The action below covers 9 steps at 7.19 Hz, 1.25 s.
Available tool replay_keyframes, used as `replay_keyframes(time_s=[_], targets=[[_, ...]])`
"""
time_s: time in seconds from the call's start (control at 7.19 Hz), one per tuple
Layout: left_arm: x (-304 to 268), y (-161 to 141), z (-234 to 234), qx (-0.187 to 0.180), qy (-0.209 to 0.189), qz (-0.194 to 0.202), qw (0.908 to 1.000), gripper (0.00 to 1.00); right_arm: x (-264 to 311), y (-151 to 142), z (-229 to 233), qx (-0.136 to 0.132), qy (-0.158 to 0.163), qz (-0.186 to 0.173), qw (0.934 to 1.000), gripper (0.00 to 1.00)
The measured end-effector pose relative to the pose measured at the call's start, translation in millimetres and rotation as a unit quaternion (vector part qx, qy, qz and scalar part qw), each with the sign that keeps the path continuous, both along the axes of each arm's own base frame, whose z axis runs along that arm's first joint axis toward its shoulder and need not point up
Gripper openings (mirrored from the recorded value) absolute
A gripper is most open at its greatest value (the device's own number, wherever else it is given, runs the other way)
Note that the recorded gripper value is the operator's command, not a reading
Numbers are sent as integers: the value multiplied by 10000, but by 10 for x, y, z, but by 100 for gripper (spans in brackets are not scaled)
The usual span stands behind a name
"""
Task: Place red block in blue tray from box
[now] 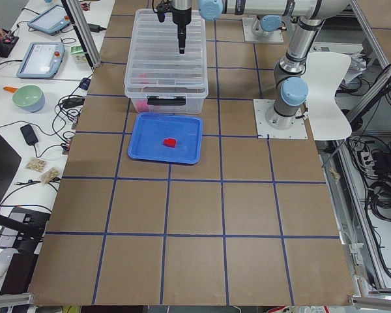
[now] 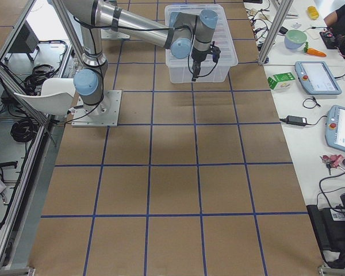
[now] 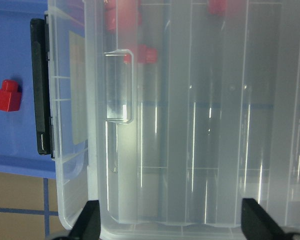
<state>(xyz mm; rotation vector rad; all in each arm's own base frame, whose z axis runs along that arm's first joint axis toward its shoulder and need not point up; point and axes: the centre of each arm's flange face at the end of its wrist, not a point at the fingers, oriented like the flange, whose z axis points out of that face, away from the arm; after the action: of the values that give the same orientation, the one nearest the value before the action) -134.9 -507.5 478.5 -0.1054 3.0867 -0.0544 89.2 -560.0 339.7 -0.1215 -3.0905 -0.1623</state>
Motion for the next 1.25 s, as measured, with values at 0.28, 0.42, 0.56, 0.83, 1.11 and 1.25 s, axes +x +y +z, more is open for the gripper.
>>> replay_keyframes(time_s=[0.28,0.42,0.56,0.83,1.11,1.25], targets=[[248,-18,11,-16,52,261,9996,100,19,-18,39,-44,-8,11,10000,100],[256,-10,10,-17,68,300,9995,100,20,-24,109,-107,-9,11,9999,100],[251,-10,15,-25,83,312,9995,100,22,-5,237,-196,-16,10,9998,100],[245,-9,26,-35,94,279,9996,100,60,211,670,-299,-144,-5,9994,100],[244,-9,24,-33,99,278,9996,100,102,668,1237,-344,-196,-13,9992,100],[244,-8,23,-33,100,295,9995,100,123,915,1496,-464,-193,-9,9987,100]])
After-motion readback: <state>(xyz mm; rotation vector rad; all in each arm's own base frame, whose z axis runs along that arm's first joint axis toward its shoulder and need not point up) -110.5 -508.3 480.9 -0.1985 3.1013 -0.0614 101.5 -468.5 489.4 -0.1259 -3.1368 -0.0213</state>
